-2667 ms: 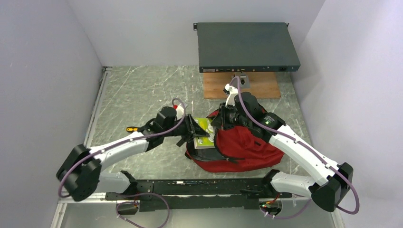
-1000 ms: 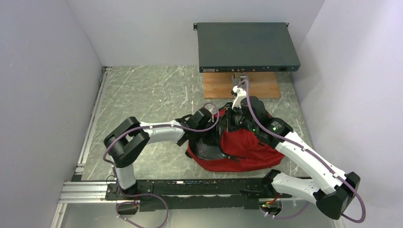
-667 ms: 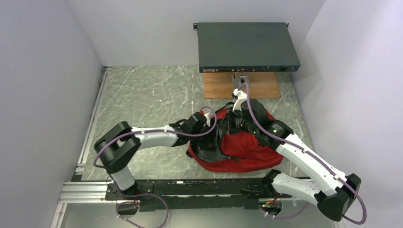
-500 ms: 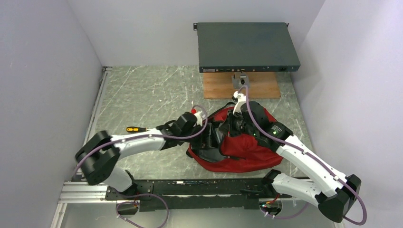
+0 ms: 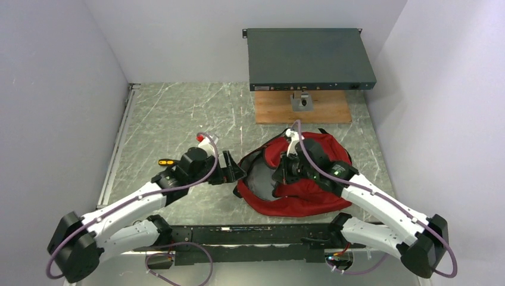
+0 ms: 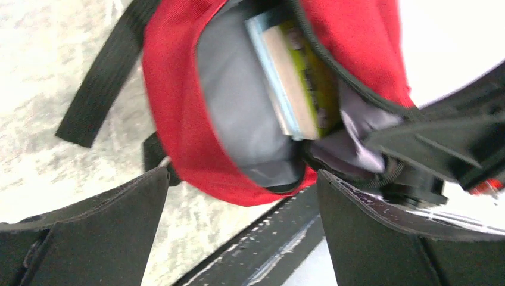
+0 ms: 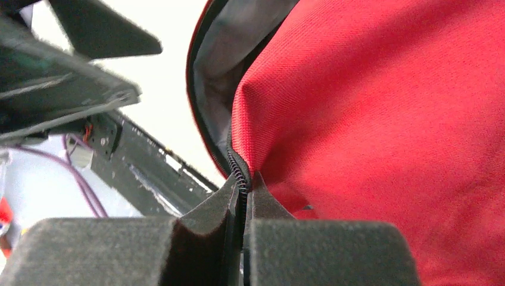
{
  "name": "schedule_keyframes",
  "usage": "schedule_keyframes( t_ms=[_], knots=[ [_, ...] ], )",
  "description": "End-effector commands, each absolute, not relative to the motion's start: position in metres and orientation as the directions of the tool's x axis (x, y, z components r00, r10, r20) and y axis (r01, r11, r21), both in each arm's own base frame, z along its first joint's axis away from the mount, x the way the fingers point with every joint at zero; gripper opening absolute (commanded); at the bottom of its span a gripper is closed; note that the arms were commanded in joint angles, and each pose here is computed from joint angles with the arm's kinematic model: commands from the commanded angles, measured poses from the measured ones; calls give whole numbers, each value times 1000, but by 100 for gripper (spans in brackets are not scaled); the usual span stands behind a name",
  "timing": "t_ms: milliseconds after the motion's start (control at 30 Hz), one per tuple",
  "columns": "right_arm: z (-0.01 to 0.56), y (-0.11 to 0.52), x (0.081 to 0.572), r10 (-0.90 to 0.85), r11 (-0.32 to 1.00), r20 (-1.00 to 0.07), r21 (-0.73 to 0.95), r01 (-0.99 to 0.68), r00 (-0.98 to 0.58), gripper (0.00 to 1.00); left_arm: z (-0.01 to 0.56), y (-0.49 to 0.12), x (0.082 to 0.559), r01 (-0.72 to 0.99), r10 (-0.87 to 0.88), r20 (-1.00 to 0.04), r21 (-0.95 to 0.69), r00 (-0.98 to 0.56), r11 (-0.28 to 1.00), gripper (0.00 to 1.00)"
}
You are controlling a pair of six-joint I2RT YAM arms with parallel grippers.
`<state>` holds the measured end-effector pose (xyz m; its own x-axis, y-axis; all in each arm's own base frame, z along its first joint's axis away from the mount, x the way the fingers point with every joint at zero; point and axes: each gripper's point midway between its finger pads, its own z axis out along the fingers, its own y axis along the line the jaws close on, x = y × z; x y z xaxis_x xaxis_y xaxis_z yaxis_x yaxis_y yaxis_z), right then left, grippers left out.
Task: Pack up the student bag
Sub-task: Zip the student bag at the center of the board.
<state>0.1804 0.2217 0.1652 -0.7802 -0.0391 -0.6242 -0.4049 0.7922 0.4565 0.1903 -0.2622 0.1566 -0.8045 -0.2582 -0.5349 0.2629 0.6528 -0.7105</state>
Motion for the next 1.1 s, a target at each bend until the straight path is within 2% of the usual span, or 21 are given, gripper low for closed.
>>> schedule_keyframes(
  t_ms=[0,67,100,233,300,367,467,500,667,733,833,933,1000,1067],
  knots=[
    [141,259,152,-60,694,-535,584,-420,-843,0,120,-262,198,210,-238,-495,-688,-836,695,99],
    [115,271,135,-93,689,-472,605,-399,-876,0,107,-267,198,198,-226,-469,-694,-853,693,94],
    [106,276,129,-112,693,-457,600,-399,-882,0,105,-271,198,205,-221,-465,-701,-857,683,88],
    [91,280,121,-155,752,-457,521,-405,-876,5,100,-278,196,221,-200,-452,-717,-869,661,54],
    [95,274,128,-130,780,-476,493,-386,-870,5,102,-276,195,233,-195,-466,-710,-863,664,48],
    [101,267,133,-105,800,-506,469,-375,-856,6,108,-270,196,252,-191,-498,-689,-846,680,55],
    [107,248,145,-103,854,-543,381,-354,-833,21,122,-261,196,303,-168,-560,-649,-811,698,62],
    [110,243,148,-107,868,-553,354,-349,-826,22,126,-259,197,315,-162,-573,-639,-803,702,67],
    [126,220,166,-127,923,-615,213,-319,-778,20,140,-256,201,330,-155,-601,-615,-784,716,93],
    [130,202,174,-145,954,-624,117,-276,-768,14,143,-256,205,338,-147,-613,-602,-777,723,97],
    [140,162,191,-163,986,-650,-95,-133,-743,0,142,-261,211,332,-115,-593,-589,-797,736,97],
    [153,143,197,-177,978,-658,-198,-59,-732,0,140,-266,216,329,-100,-581,-586,-808,741,84],
    [160,152,198,-167,984,-667,-154,-84,-726,0,151,-268,220,345,-120,-607,-591,-786,729,72],
    [168,169,196,-136,989,-682,-48,-142,-718,0,169,-274,222,408,-129,-655,-600,-745,689,70]
  ],
)
